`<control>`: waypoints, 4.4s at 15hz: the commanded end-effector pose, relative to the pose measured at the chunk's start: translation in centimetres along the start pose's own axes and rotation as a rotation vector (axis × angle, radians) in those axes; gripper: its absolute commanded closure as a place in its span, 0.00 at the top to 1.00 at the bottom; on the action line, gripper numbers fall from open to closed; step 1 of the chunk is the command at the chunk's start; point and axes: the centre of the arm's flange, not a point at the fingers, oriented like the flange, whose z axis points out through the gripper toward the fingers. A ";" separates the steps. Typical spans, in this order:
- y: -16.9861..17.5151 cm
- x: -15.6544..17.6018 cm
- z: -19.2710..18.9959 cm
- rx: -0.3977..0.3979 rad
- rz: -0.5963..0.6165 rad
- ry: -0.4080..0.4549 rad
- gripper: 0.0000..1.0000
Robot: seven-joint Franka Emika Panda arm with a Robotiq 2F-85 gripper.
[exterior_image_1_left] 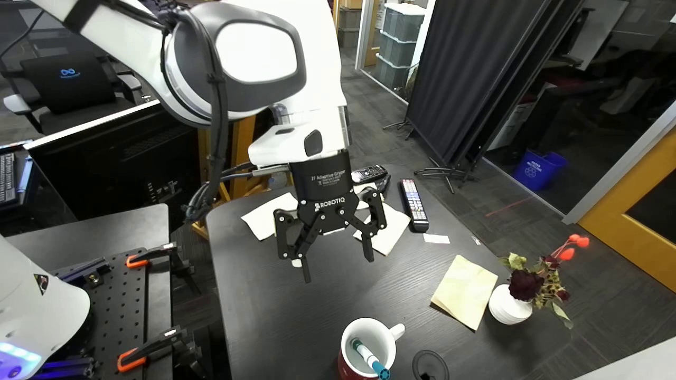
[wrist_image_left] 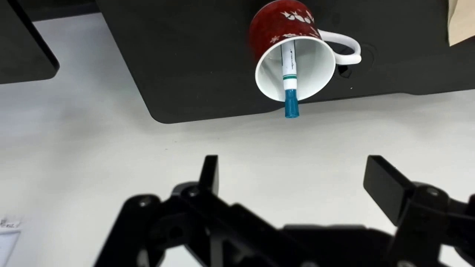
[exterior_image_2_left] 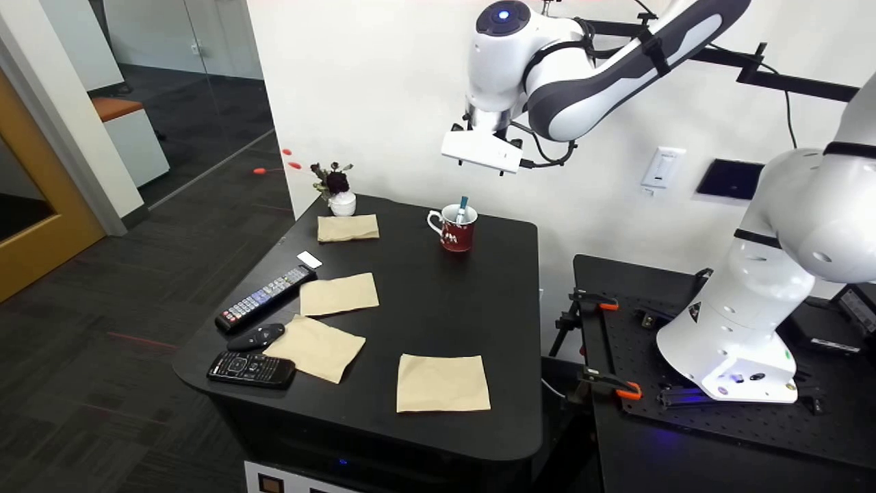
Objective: Take the pen out of the cup and put it on the table
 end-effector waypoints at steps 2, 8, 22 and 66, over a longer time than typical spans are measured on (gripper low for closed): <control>-1.5 -0.4 3.4 -0.026 0.065 0.023 1.00; -2.7 0.0 7.7 -0.082 0.023 -0.002 1.00; -5.6 -0.8 13.0 -0.083 -0.164 -0.059 0.62; -5.5 -0.1 14.7 -0.119 -0.199 0.051 0.05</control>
